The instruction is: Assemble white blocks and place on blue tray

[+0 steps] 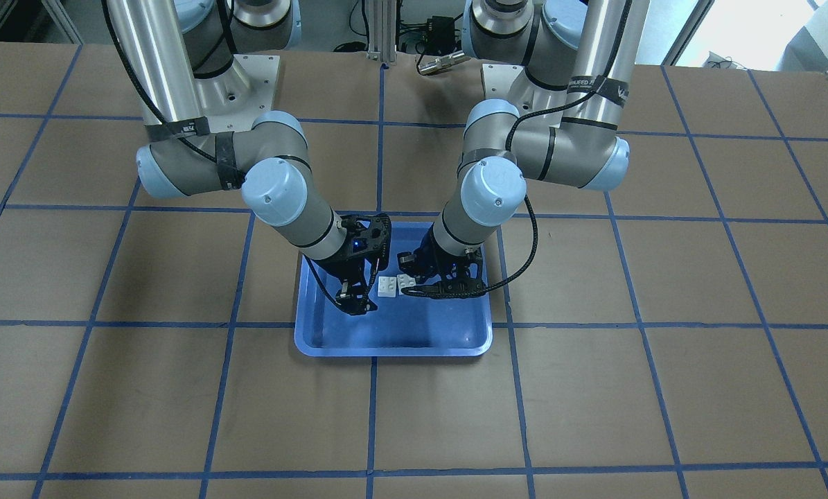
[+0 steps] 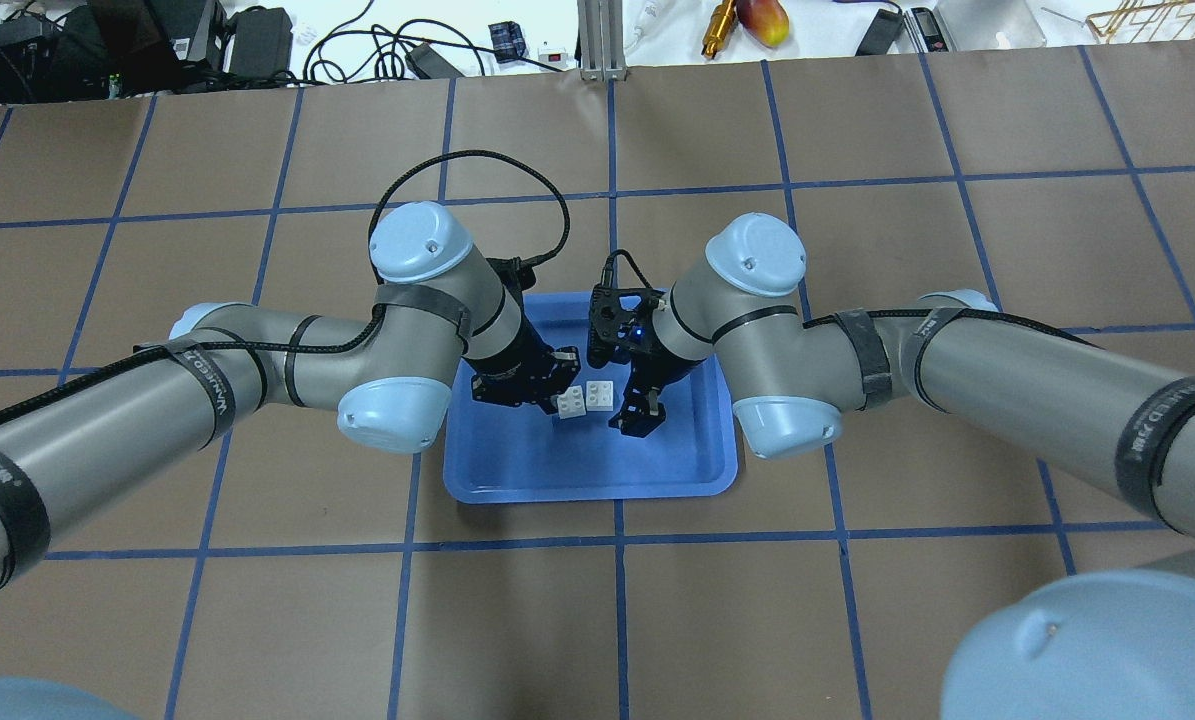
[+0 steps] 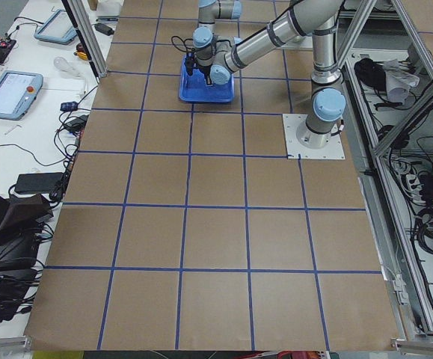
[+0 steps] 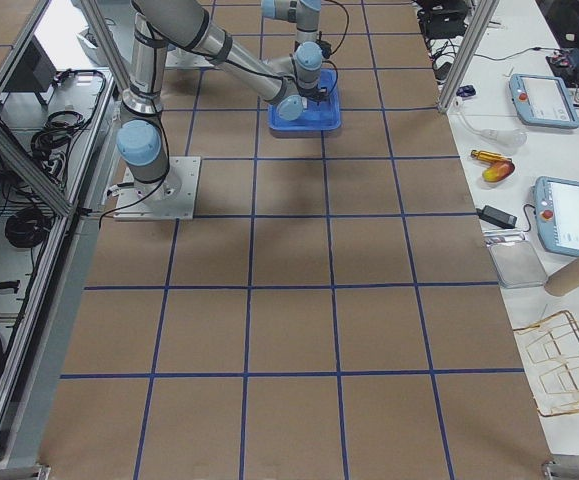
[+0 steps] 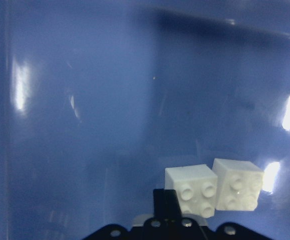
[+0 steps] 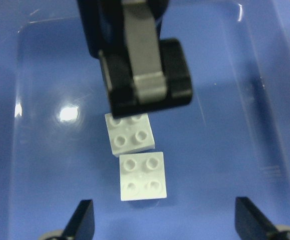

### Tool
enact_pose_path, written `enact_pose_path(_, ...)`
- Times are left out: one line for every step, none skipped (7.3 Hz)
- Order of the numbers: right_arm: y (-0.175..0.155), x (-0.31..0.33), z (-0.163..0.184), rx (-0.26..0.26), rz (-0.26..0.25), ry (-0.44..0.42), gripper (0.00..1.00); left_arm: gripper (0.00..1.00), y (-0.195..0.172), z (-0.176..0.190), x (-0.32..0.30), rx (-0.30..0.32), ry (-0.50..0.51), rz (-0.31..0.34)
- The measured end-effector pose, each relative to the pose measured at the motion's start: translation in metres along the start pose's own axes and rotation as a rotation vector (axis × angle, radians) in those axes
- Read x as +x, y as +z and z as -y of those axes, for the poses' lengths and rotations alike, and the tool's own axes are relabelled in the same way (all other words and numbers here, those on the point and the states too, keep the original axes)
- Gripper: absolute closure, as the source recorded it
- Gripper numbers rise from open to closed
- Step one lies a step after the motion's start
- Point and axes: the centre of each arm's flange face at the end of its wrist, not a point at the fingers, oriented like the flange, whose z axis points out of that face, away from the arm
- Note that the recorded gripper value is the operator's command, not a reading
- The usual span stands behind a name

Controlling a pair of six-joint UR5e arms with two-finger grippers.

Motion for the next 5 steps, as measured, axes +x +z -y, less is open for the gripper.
enact_pose_path(-0.01,0.003,-0.001,-0.021,-0.027,0.067,0.0,1.0,-0.002,0.003,0.002,0.005,0.009,-0.001)
enact_pose_path(-0.02,0.005,-0.003,-0.039,-0.051,0.139,0.0,1.0,-0.002,0.004,0.003,0.006,0.012,-0.002)
enact_pose_path(-0.035,0.006,-0.006,-0.072,-0.072,0.228,0.0,1.0,-0.002,0.004,0.005,0.007,0.015,-0.002)
enact_pose_path(-0.054,0.004,-0.01,-0.112,-0.091,0.329,0.0,1.0,-0.003,0.003,0.007,0.01,0.023,0.0)
enact_pose_path(-0.073,0.005,-0.017,-0.143,-0.108,0.453,0.0,1.0,-0.006,0.005,0.008,0.016,0.034,0.001)
